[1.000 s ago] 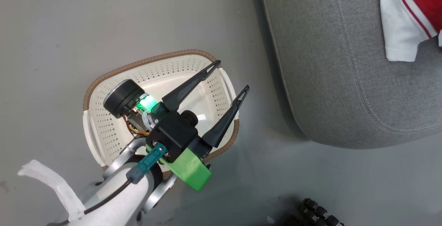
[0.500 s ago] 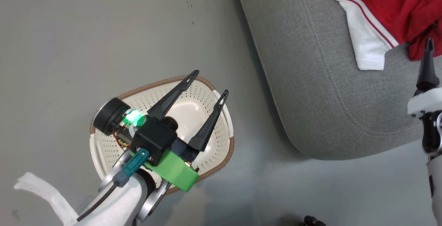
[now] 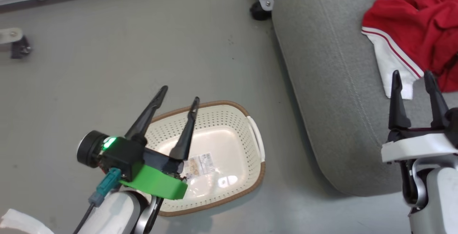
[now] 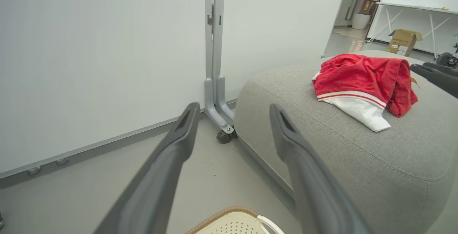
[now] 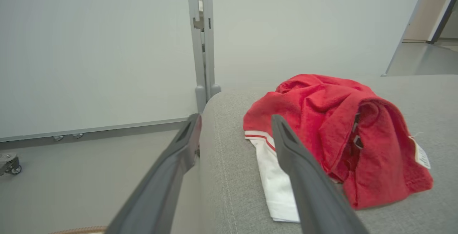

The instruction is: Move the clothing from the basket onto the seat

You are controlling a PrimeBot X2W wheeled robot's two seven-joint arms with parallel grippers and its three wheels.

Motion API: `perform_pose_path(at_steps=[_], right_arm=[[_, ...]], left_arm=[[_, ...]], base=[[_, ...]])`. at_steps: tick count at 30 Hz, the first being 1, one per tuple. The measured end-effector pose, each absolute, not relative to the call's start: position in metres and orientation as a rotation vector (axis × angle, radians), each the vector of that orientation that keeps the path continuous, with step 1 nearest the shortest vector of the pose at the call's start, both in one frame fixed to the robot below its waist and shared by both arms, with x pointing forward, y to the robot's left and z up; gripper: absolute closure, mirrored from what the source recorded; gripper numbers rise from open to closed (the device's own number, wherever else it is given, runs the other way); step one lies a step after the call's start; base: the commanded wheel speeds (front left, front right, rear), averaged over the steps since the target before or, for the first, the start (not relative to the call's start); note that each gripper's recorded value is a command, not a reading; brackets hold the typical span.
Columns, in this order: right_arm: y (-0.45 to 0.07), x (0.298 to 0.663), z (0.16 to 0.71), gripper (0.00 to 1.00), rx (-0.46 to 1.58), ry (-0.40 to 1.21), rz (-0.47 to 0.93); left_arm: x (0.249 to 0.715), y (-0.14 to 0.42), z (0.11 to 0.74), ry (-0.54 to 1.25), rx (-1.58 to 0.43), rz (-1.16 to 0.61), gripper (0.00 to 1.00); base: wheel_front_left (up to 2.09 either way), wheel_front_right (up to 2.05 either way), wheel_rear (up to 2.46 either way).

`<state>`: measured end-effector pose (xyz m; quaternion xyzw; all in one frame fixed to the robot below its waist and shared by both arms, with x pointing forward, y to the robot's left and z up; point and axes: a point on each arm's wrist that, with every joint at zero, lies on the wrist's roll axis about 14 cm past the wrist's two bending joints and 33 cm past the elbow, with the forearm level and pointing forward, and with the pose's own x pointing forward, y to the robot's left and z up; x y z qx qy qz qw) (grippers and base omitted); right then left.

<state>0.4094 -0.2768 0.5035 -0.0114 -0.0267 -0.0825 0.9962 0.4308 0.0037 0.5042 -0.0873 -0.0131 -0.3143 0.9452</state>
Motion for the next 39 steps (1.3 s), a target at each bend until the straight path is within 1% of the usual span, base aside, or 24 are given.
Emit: perform_pose_path(at_steps=[4, 10, 14, 20, 23, 39], right_arm=[[-0.241, 0.413, 0.519, 0.0, -0.001, -0.092, -0.081], [-0.197, 0.413, 0.532, 0.0, 0.036, -0.107, 0.03], [-0.182, 0.409, 0.538, 0.0, 0.05, -0.111, 0.068], [-0.172, 0.4, 0.542, 0.0, 0.056, -0.103, 0.096], [-0.17, 0.393, 0.543, 0.0, 0.056, -0.096, 0.103], [-0.167, 0.357, 0.543, 0.0, 0.061, -0.065, 0.112]], left_arm=[[0.434, 0.038, 0.508, -0.052, -0.171, -0.498, 0.0], [0.432, 0.103, 0.511, -0.068, -0.136, -0.252, 0.0], [0.425, 0.141, 0.518, -0.089, -0.131, -0.119, 0.0], [0.403, 0.182, 0.521, -0.099, -0.129, 0.013, 0.0], [0.391, 0.193, 0.517, -0.088, -0.123, 0.035, 0.0], [0.355, 0.185, 0.498, -0.03, -0.08, -0.036, 0.0]], base=[[0.0, 0.0, 0.0], [0.0, 0.0, 0.0], [0.0, 0.0, 0.0], [0.0, 0.0, 0.0], [0.0, 0.0, 0.0], [0.0, 0.0, 0.0]])
